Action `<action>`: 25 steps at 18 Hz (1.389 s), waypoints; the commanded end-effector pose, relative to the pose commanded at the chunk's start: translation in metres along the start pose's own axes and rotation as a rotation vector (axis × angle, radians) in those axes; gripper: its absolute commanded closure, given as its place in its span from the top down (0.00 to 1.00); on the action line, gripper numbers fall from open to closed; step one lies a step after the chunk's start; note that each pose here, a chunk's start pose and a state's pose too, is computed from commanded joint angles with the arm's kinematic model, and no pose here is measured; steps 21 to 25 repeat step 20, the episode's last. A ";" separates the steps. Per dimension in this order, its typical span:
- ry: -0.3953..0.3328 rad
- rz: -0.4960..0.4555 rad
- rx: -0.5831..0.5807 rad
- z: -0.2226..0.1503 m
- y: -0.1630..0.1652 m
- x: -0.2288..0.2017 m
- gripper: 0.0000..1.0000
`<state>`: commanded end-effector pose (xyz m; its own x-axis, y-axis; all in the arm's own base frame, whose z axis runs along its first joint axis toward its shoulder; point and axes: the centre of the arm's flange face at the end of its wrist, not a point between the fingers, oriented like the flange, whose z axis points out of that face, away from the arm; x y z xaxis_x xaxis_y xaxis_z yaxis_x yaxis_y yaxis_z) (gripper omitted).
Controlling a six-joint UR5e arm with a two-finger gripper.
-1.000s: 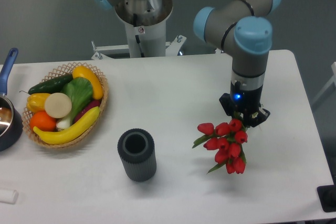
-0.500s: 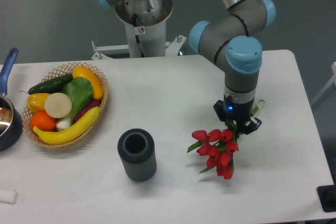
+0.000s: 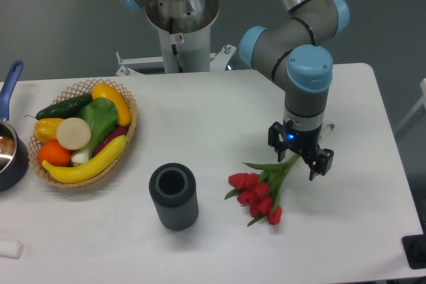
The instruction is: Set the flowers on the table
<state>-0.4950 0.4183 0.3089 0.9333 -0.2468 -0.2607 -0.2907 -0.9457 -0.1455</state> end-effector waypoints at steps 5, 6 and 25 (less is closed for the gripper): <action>0.008 0.055 -0.013 -0.045 0.013 -0.030 1.00; 0.034 0.097 -0.018 -0.051 0.015 -0.034 1.00; 0.103 0.288 0.043 -0.103 0.089 -0.053 1.00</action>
